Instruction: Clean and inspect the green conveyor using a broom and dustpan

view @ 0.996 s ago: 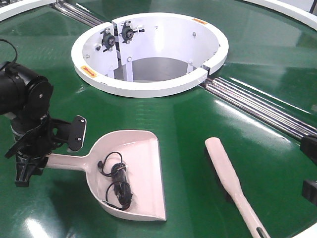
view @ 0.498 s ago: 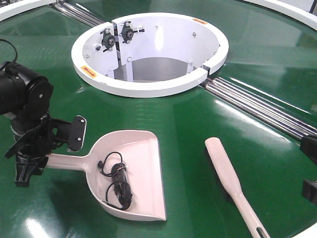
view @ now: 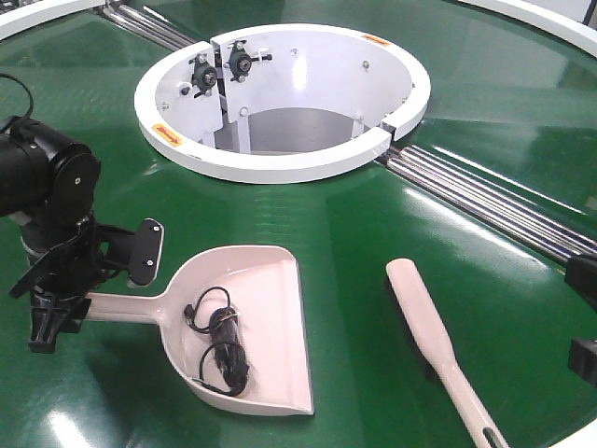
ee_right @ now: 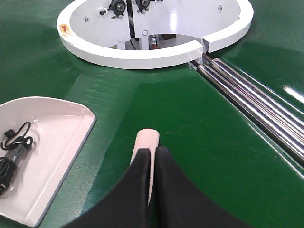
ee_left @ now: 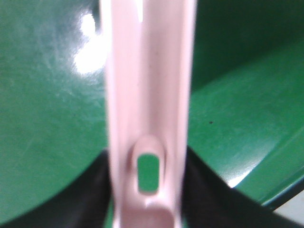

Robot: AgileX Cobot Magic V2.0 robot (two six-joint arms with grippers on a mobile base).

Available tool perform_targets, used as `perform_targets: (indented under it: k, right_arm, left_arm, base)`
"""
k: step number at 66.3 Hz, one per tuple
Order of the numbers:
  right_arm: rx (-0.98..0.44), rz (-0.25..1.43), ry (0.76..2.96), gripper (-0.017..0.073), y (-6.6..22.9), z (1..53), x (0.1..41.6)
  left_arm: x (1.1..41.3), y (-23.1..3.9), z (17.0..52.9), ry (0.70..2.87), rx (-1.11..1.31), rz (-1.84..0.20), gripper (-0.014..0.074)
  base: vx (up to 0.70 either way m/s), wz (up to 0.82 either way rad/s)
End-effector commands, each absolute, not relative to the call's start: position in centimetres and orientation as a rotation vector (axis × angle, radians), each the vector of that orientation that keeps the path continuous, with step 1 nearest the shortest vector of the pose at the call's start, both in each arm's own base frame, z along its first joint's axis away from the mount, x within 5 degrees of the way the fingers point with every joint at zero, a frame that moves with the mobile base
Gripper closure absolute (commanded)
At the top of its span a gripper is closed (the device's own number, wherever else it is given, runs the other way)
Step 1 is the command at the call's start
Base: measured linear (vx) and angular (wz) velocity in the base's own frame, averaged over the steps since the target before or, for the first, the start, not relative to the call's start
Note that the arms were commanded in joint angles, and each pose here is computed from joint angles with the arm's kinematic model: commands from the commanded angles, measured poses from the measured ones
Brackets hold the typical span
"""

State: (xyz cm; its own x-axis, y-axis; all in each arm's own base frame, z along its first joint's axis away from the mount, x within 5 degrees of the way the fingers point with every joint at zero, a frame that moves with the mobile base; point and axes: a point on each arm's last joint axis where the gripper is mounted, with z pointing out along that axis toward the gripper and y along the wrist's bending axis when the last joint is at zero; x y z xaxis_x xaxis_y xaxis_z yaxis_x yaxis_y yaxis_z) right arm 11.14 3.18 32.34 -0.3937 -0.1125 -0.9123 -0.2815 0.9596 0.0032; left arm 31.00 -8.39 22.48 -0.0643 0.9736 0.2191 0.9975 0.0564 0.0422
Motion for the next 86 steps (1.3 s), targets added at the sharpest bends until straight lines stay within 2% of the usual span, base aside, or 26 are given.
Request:
perform_targets:
  k: [1,5,12,18,25,35,43,47,53,60,71,79,86]
  right_arm:
    - [-0.265,0.191,1.877,0.0569,3.2,33.9,11.4]
    - [-0.265,0.191,1.878,0.0569,3.2,33.9,11.3]
    - [-0.266,0.191,1.879,0.0569,3.2,33.8,11.3]
    - [-0.266,0.191,1.879,0.0569,3.2,33.8,11.3]
    - [-0.265,0.191,1.876,0.0569,3.2,33.9,11.4]
    - [-0.264,0.191,1.867,0.0569,3.2,34.0,11.4]
    - [-0.250,0.201,1.874,0.0569,3.2,33.9,11.4]
    - [-0.239,0.208,1.862,0.0568,3.2,34.0,11.4]
    - [-0.232,0.210,1.801,0.0568,3.1,34.6,11.3]
    - [-0.248,0.185,1.707,0.0568,2.9,35.1,10.7]
    - [-0.257,0.171,1.676,0.0566,2.7,32.5,9.8]
    - [-0.260,0.166,1.685,0.0566,2.5,29.9,9.3]
    - [-0.260,0.163,1.681,0.0566,2.4,28.6,9.1]
  left_arm:
    - [30.5,-8.5,24.6,-2.219,-2.062,-0.304,0.0129]
    - [30.4,-8.5,24.9,-2.228,-2.068,-0.312,0.0043]
    - [30.0,-8.4,26.0,-2.282,-2.057,-0.340,-0.0050]
    - [29.6,-8.2,27.3,-2.384,-2.027,-0.379,-0.0064]
    - [28.9,-8.0,29.4,-2.623,-1.904,-0.438,-0.0036]
    - [27.7,-7.1,32.8,-2.978,-1.665,-0.584,0.0079]
    - [26.9,-6.4,35.4,-3.228,-1.511,-0.706,0.0260]
    - [26.5,-6.2,36.5,-3.359,-1.432,-0.720,0.0395]
    - [25.6,-6.3,38.2,-3.623,-1.213,-0.605,0.0622]
    - [24.1,-6.3,39.5,-3.837,-1.075,-0.405,0.0618]
    - [19.6,-6.2,39.9,-4.177,-1.151,-0.029,0.0618]
    - [16.2,-5.4,37.2,-4.313,-1.109,0.218,0.0618]
    - [13.6,-4.7,33.8,-4.365,-1.096,0.299,0.0618]
  base:
    - [0.00,0.00]
    - [0.00,0.00]
    - [0.00,0.00]
    - [0.00,0.00]
    - [0.00,0.00]
    - [0.00,0.00]
    - [0.00,0.00]
    - [0.00,0.00]
    - [0.00,0.00]
    - [0.00,0.00]
    - [0.00,0.00]
    - [0.00,0.00]
    - [0.00,0.00]
